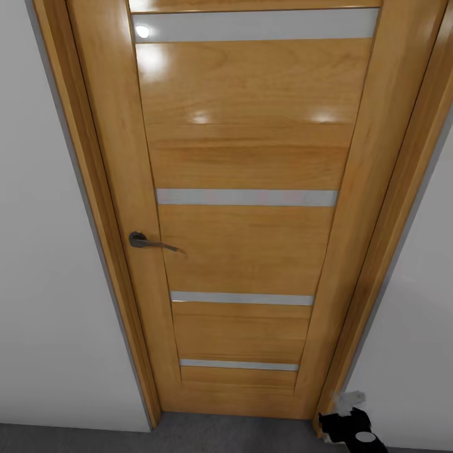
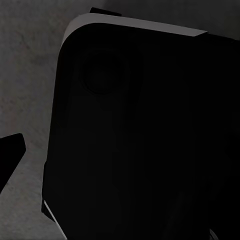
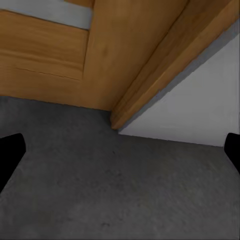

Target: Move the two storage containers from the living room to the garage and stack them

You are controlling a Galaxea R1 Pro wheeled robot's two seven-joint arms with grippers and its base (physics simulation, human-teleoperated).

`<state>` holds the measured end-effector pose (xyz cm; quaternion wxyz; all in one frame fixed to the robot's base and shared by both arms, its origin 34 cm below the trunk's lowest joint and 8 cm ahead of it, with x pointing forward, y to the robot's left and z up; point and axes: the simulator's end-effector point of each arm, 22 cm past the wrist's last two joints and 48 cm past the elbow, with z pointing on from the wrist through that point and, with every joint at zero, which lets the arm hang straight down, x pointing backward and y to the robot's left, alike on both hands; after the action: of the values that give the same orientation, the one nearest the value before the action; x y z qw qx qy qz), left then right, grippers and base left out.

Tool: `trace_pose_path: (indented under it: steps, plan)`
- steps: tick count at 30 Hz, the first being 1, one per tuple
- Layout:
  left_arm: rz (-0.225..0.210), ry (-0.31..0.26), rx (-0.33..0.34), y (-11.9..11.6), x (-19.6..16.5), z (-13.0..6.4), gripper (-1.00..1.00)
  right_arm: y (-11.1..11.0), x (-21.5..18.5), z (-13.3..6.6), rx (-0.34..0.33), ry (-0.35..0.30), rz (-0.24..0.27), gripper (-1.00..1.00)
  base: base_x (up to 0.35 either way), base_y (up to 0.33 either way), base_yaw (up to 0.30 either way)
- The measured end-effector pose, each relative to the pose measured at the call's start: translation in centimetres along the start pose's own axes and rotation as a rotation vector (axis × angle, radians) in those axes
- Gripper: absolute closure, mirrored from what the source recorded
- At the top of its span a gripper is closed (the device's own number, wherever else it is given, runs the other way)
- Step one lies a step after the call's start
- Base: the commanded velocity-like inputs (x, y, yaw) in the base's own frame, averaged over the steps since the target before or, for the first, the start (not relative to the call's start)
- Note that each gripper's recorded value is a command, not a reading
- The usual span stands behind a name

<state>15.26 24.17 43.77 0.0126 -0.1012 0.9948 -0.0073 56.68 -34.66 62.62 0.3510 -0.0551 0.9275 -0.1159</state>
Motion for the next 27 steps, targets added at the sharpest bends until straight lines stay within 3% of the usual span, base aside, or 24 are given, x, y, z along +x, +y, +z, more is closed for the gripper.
trace_pose_path:
  steps: [3, 4, 6, 9, 10, 11, 14, 17, 22, 27]
  plan:
    - [0.0, 0.0, 0.0, 0.0, 0.0, 0.0, -1.0, 2.1, -3.0, 0.2, -0.027, -0.022, 0.025, -1.0, 0.0, 0.0, 0.0]
    - [0.0, 0.0, 0.0, 0.0, 0.0, 0.0, -1.0, 4.1, -5.0, 0.1, -0.053, -0.041, 0.044, -1.0, 0.0, 0.0, 0.0]
    - [0.0, 0.0, 0.0, 0.0, 0.0, 0.0, -1.0, 10.5, -10.5, -0.8, -0.139, -0.102, 0.096, -1.0, 0.0, 0.0, 0.0]
    - [0.0, 0.0, 0.0, 0.0, 0.0, 0.0, -1.0, 15.5, -14.6, -2.3, -0.213, -0.155, 0.11, -1.0, 0.0, 0.0, 0.0]
    - [0.0, 0.001, 0.0, 0.0, 0.0, 0.0, -1.0, 16.3, -15.5, -2.6, -0.225, -0.168, 0.101, -1.0, 0.0, 0.0, 0.0]
    - [0.0, 0.001, 0.0, 0.0, 0.0, 0.0, -1.0, 16.7, -16.2, -2.8, -0.232, -0.18, 0.089, -1.0, 0.0, 0.0, 0.0]
    - [0.001, -0.001, 0.0, 0.0, -0.1, 0.0, -1.0, 21.2, -21.3, -5.1, -0.299, -0.289, -0.061, -1.0, 0.0, 0.0, 0.0]
    - [0.001, -0.001, 0.0, 0.0, 0.0, 0.0, -1.0, 23.1, -24.2, -6.6, -0.325, -0.353, -0.134, -1.0, 0.0, 0.0, 0.0]
    - [0.001, -0.001, 0.0, 0.0, 0.0, 0.0, -1.0, 24.6, -28.4, -8.5, -0.341, -0.443, -0.203, -1.0, 0.0, 0.0, 0.0]
    - [0.002, -0.001, 0.0, 0.0, 0.0, 0.0, -1.0, 27.2, -32.5, -12.3, -0.379, -0.608, -0.269, -1.0, 0.0, 0.0, 0.0]
